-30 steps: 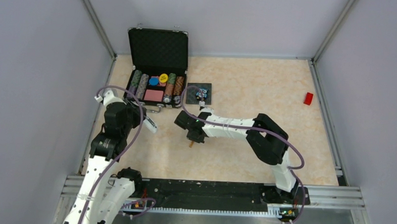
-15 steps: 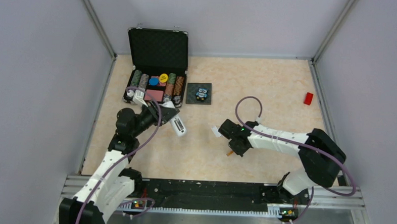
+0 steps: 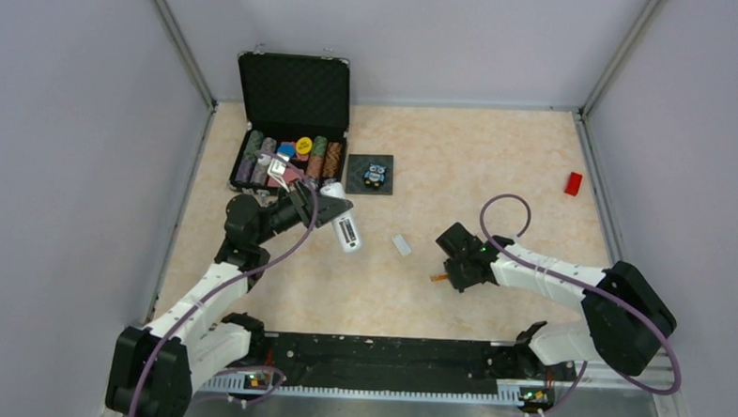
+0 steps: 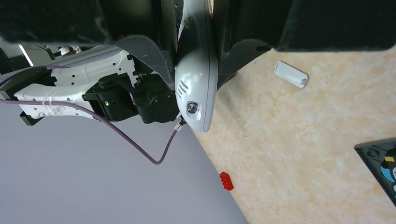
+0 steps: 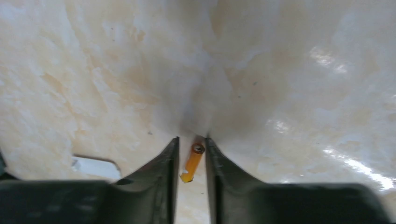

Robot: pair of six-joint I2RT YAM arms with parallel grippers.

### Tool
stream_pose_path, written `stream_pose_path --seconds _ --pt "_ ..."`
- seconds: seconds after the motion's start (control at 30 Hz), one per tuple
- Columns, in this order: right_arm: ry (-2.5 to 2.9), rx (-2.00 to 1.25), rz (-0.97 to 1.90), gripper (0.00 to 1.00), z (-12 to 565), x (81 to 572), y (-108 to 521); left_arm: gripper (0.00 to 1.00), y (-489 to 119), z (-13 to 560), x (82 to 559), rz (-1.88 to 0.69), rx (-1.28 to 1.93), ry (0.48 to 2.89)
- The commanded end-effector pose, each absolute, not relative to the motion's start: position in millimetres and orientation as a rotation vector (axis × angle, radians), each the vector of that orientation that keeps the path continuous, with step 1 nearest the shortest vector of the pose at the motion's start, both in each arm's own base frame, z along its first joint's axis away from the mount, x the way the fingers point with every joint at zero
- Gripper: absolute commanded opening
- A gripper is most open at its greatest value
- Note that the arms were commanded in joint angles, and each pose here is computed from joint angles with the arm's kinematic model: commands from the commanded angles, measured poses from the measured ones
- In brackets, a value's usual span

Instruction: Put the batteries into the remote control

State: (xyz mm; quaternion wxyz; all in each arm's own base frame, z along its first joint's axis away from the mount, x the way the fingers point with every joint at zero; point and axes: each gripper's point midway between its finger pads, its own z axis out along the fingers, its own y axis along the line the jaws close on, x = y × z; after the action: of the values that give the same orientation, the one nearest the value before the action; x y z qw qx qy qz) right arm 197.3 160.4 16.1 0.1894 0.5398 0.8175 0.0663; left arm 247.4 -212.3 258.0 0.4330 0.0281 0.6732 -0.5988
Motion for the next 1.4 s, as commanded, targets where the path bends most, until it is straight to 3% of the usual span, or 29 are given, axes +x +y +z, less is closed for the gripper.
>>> stream_pose_path --seconds 0.0,0.1,0.2,0.37,0.53,0.7,1.1,1.37 --pt "2.291 1.589 0.246 0.35 15.6 202.0 162.4 0.0 -213.5 291.1 250.3 -1.47 0.145 1.576" --pt "2.316 1.462 0.269 0.58 28.0 206.5 159.6 0.0 -210.2 288.0 255.4 -1.425 0.119 1.594" --pt "2.313 1.326 0.289 0.67 46.0 213.6 152.7 0.0 -207.2 285.1 259.8 -1.397 0.09 1.605" --pt "2.292 0.849 0.355 0.68 91.1 238.6 150.4 0.0 -204.2 281.7 264.8 -1.37 0.054 1.62" --pt "2.269 -0.004 0.359 0.69 131.9 254.3 173.3 0.0 -200.7 283.4 269.6 -1.336 0.031 1.618" --pt "2.318 -0.796 0.414 0.7 112.3 226.0 201.2 0.0 -194.2 282.6 276.1 -1.283 -0.016 1.624" --pt "2.254 -1.493 0.342 0.7 75.3 206.2 193.9 0.0 -172.7 284.0 289.1 -1.209 -0.124 1.611" --pt "2.205 -1.636 0.324 0.69 56.9 202.3 195.6 0.0 -161.9 278.7 297.7 -1.159 -0.168 1.616"
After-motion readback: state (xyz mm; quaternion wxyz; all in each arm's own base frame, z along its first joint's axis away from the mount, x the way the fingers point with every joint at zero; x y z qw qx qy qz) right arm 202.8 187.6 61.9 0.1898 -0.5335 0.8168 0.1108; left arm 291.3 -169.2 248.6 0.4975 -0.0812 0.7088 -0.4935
